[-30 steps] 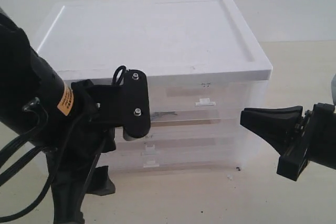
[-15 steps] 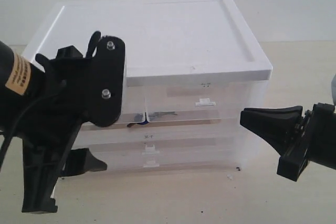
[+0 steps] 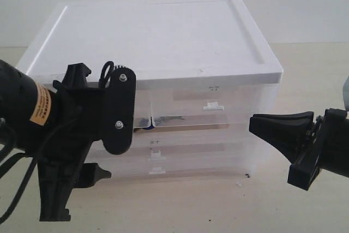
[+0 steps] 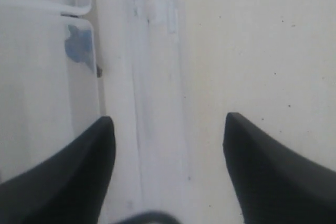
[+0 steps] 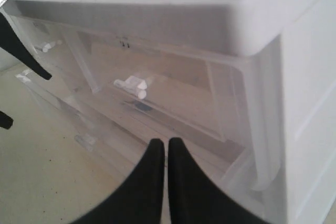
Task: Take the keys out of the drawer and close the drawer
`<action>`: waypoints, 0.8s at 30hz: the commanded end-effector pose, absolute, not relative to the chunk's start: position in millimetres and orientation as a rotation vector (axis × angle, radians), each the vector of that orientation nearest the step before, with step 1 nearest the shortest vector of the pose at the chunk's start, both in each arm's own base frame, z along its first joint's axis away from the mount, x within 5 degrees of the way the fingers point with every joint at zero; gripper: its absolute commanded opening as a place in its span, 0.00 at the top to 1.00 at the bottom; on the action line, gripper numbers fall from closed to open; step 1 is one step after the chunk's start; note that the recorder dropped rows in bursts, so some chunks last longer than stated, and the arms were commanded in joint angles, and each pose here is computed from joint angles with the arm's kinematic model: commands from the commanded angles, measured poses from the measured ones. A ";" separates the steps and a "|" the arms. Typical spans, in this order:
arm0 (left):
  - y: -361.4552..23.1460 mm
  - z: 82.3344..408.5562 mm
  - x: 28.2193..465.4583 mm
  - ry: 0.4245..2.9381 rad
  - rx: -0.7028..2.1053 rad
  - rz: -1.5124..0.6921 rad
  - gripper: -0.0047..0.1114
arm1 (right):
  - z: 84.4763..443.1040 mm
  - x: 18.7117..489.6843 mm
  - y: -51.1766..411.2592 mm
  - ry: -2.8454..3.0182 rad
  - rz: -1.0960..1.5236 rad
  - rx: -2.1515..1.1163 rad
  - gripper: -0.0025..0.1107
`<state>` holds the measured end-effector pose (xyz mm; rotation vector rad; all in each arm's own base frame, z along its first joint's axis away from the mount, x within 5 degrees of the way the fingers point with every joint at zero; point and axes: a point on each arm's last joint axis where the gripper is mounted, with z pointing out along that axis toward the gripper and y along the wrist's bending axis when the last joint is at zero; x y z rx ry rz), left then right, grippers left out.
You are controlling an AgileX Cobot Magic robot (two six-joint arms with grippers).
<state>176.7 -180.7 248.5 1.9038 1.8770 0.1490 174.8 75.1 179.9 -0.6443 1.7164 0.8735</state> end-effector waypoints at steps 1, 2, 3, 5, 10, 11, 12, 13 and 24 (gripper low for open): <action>-186.6 238.3 181.7 1.904 1.879 0.153 0.47 | 180.2 175.3 74.9 1.709 0.869 -0.653 0.98; -187.5 237.2 183.1 1.902 1.871 0.159 0.47 | 180.1 175.2 74.9 1.709 0.869 -0.655 0.98; -188.2 236.4 184.6 1.897 1.867 0.169 0.47 | 180.1 175.2 74.9 1.709 0.869 -0.655 0.98; -189.5 233.7 186.4 1.901 1.863 0.176 0.47 | 180.1 175.2 74.9 1.709 0.869 -0.655 0.98; -190.3 225.5 187.6 1.952 1.877 0.182 0.47 | 180.1 175.2 74.9 1.709 0.869 -0.655 0.98; -189.3 223.8 187.2 1.970 1.887 0.188 0.47 | 180.1 175.2 74.9 1.709 0.869 -0.655 0.98; -187.9 223.2 186.3 1.988 1.897 0.194 0.47 | 180.1 175.2 74.9 1.709 0.869 -0.655 0.98; -186.6 222.6 185.4 2.003 1.905 0.200 0.47 | 180.1 175.2 74.9 1.709 0.869 -0.655 0.98; -149.4 291.5 156.0 1.869 1.733 0.201 0.47 | 180.5 175.1 75.1 1.706 0.872 -0.655 0.98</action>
